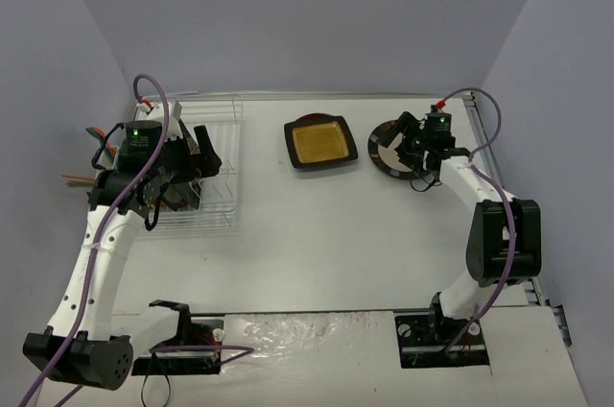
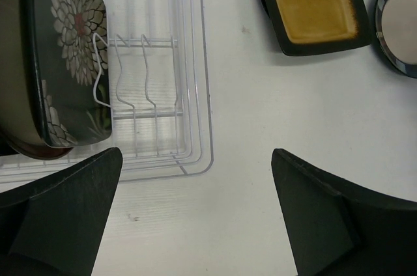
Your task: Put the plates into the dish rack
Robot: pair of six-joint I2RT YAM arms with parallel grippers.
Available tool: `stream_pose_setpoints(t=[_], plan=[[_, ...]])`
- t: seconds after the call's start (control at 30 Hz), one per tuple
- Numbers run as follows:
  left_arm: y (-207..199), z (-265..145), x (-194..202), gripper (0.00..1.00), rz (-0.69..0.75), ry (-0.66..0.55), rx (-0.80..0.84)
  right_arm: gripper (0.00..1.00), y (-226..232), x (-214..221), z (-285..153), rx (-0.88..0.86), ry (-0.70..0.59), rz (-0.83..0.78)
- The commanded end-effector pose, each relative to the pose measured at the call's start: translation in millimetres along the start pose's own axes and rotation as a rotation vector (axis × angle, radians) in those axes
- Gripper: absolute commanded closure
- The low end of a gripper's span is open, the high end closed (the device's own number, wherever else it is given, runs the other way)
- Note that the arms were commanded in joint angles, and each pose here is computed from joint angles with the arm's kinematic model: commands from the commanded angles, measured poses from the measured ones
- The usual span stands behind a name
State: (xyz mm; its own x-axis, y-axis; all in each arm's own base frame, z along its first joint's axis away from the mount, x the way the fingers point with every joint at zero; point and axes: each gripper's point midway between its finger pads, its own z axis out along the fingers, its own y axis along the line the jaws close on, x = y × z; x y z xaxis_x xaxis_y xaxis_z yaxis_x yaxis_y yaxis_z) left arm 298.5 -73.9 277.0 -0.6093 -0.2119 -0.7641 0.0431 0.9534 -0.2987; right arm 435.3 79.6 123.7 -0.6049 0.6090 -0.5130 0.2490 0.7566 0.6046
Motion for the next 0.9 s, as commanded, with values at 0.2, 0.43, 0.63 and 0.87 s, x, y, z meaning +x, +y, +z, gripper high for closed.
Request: stream_pose_setpoints(t=[0.2,0.43,0.63,0.87], plan=[[-16.3,-8.7,-2.5,0.03,-0.082,-0.043,0.083,0.15,77.0,11.3,69.7,-0.172,0.077,-0.082],[-16.4,-5.7,5.4,0.03,-0.115,-0.024,0.085,0.18,79.8,32.6,103.2,-0.172,0.137,-0.086],[-14.8,-6.3,9.9,0.03,-0.117,-0.012,0.08,0.29,77.5,48.7,117.9,-0.17,0.176,-0.089],[-15.9,-3.5,9.9,0.03,-0.118,-0.01,0.087,0.48,74.0,53.4,122.5,-0.166,0.184,-0.078]])
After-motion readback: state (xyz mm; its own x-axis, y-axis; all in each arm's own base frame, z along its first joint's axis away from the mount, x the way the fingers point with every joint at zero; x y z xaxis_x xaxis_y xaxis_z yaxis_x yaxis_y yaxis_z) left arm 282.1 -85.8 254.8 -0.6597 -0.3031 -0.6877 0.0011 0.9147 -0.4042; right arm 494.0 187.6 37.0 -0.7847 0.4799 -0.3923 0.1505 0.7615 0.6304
